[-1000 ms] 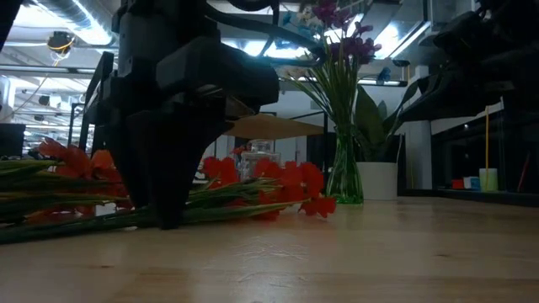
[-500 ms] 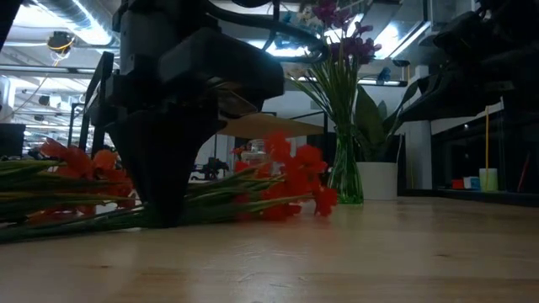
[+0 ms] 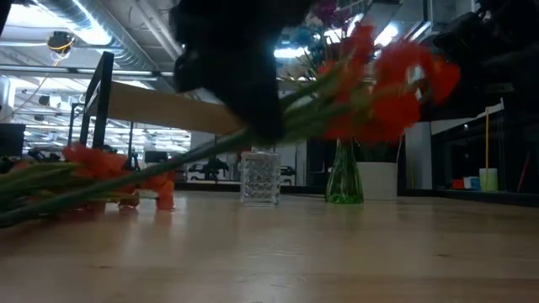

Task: Pick and place flowers into a vace then onto a shelf
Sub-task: Put the right red flowers into the transparent vase

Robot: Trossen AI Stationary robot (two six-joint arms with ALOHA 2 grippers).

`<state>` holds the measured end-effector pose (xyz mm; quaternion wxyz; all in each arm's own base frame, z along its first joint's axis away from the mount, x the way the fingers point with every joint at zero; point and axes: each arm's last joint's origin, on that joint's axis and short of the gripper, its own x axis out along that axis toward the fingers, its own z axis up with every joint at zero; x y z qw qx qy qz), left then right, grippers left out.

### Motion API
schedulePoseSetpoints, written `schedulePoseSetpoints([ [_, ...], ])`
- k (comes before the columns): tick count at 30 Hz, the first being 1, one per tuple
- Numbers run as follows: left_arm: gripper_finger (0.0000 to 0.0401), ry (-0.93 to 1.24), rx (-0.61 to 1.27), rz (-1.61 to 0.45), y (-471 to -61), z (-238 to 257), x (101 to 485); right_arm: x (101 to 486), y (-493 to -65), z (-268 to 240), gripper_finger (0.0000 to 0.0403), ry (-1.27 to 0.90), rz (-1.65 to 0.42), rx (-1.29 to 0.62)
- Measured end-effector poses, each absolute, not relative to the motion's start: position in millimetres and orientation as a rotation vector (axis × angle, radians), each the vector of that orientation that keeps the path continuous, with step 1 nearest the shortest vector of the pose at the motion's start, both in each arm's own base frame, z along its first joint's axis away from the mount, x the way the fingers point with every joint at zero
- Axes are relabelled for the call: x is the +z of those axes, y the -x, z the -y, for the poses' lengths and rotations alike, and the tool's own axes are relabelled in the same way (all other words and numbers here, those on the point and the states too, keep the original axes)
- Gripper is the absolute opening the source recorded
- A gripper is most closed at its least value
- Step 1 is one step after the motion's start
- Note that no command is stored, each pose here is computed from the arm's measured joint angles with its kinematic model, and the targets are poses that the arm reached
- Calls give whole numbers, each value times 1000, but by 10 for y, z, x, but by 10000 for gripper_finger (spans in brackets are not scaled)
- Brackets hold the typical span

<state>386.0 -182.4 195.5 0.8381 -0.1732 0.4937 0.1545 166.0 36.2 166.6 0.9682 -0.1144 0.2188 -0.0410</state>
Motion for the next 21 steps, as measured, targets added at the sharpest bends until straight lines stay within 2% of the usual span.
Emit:
schedulePoseSetpoints([
  [9,9,280,145,-882,-3935,1911,2060,1633,-1675,-366,7,235,-461,-83],
  [15,8,90,188,-821,-3969,1842,2078,1621,-1677,-367,7,238,-470,-82],
  [21,7,67,130,-798,-4053,1762,2106,1622,-1678,-367,7,236,-469,-82],
])
